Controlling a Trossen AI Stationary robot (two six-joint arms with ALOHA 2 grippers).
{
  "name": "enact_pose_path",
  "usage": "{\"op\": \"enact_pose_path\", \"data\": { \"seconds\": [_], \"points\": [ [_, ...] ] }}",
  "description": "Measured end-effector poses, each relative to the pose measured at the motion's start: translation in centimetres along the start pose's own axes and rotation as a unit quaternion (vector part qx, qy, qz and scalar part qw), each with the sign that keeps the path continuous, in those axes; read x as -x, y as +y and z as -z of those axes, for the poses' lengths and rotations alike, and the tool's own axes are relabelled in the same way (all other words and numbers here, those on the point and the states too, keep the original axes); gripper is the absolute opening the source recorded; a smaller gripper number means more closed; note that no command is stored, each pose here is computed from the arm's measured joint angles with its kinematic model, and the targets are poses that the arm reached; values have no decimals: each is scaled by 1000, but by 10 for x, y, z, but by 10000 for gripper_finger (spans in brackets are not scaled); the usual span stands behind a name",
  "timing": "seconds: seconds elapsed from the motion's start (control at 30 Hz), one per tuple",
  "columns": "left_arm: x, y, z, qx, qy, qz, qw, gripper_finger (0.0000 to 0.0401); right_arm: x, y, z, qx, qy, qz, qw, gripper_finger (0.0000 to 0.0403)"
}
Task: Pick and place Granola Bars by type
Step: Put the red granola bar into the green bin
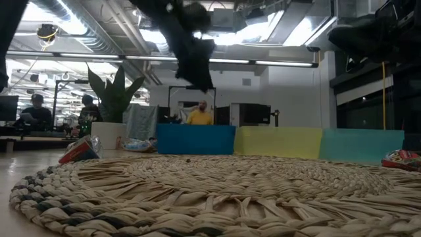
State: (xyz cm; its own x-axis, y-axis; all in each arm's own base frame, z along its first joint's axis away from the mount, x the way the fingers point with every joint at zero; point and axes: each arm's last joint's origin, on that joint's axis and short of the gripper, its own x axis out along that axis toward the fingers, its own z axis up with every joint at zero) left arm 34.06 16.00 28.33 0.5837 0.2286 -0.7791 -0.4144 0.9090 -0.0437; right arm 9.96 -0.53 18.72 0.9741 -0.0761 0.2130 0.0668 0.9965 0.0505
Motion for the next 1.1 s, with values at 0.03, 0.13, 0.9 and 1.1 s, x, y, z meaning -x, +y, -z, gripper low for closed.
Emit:
{"op": "enact_pose_path", "data": {
  "seconds": [0.03,0.13,0.9,1.1],
  "points": [
    [10,-2,-2,4,-13,2,1000,163,0,0,0,0,0,0,1000,48],
    [38,-8,-5,13,-42,7,999,164,0,0,0,0,1,0,1000,48],
    [121,-70,40,36,54,25,998,151,0,-2,0,0,1,30,1000,49],
    [129,-105,59,86,94,-7,992,148,0,-5,0,12,-1,83,996,49]
  ]
}}
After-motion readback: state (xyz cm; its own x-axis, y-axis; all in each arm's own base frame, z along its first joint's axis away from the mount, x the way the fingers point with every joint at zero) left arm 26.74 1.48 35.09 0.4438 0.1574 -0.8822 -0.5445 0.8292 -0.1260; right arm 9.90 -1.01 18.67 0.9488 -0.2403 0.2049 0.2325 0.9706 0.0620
